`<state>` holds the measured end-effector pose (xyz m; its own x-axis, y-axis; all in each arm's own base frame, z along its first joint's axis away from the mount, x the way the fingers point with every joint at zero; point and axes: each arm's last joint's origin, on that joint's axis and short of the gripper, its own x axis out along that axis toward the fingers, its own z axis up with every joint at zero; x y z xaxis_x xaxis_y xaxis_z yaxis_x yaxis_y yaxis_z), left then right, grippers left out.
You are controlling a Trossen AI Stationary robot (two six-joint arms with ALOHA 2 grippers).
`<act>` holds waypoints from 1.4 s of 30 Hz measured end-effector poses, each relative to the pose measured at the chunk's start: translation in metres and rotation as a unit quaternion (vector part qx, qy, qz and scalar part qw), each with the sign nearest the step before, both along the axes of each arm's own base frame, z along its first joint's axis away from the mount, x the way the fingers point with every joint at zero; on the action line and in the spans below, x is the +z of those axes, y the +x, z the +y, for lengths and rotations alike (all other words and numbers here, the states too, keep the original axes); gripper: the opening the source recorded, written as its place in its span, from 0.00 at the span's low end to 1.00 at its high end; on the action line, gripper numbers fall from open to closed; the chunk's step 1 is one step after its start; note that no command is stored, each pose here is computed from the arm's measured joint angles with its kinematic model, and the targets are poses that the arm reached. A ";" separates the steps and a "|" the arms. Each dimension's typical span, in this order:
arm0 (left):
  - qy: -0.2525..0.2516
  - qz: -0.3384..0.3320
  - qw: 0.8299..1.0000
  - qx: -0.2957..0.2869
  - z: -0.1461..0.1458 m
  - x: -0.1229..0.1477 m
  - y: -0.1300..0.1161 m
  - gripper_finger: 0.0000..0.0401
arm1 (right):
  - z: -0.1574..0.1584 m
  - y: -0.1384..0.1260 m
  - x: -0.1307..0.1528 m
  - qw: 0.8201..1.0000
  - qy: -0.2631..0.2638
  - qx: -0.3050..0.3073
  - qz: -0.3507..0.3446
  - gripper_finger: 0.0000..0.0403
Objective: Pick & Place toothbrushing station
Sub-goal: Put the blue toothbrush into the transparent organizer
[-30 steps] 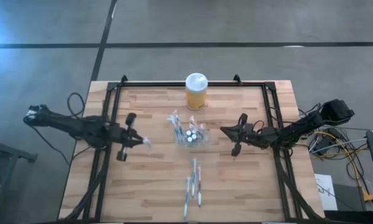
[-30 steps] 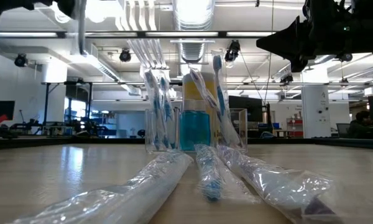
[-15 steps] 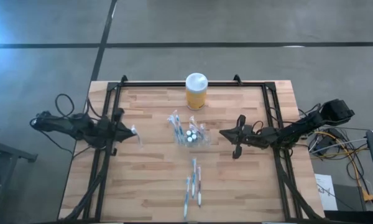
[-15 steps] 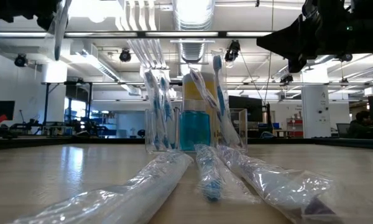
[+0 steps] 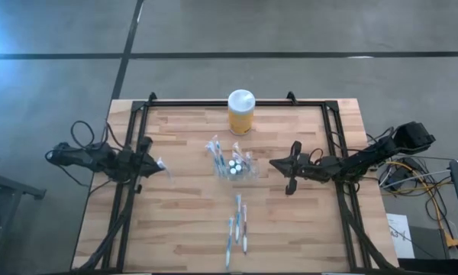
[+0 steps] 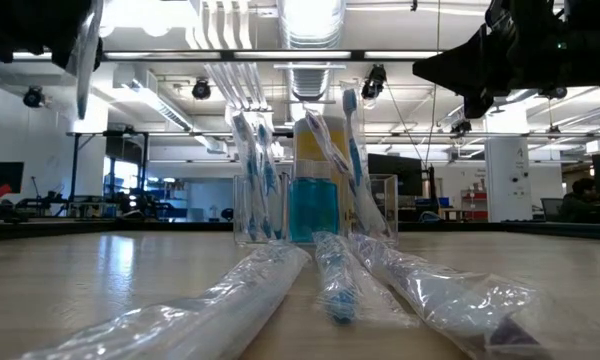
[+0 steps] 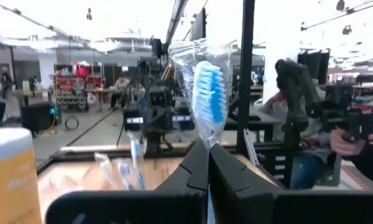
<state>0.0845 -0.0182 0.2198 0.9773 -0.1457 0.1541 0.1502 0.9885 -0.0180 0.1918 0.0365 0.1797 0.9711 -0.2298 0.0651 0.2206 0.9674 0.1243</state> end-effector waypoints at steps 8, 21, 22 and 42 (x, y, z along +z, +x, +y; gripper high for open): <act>-0.009 0.005 1.000 0.025 0.001 -0.014 0.002 0.00 | 0.000 0.000 0.000 1.000 -0.001 -0.001 0.000 0.02; -0.004 0.002 1.000 0.027 0.000 -0.035 0.008 0.00 | 0.000 0.000 0.000 1.000 -0.002 -0.002 0.000 0.02; -0.003 0.002 1.000 0.027 0.000 -0.035 0.008 0.00 | 0.000 0.000 0.000 1.000 -0.002 -0.002 0.000 0.02; -0.028 -0.101 0.994 0.022 0.000 0.009 0.006 0.00 | 0.000 0.001 0.004 1.000 -0.006 -0.002 -0.011 0.02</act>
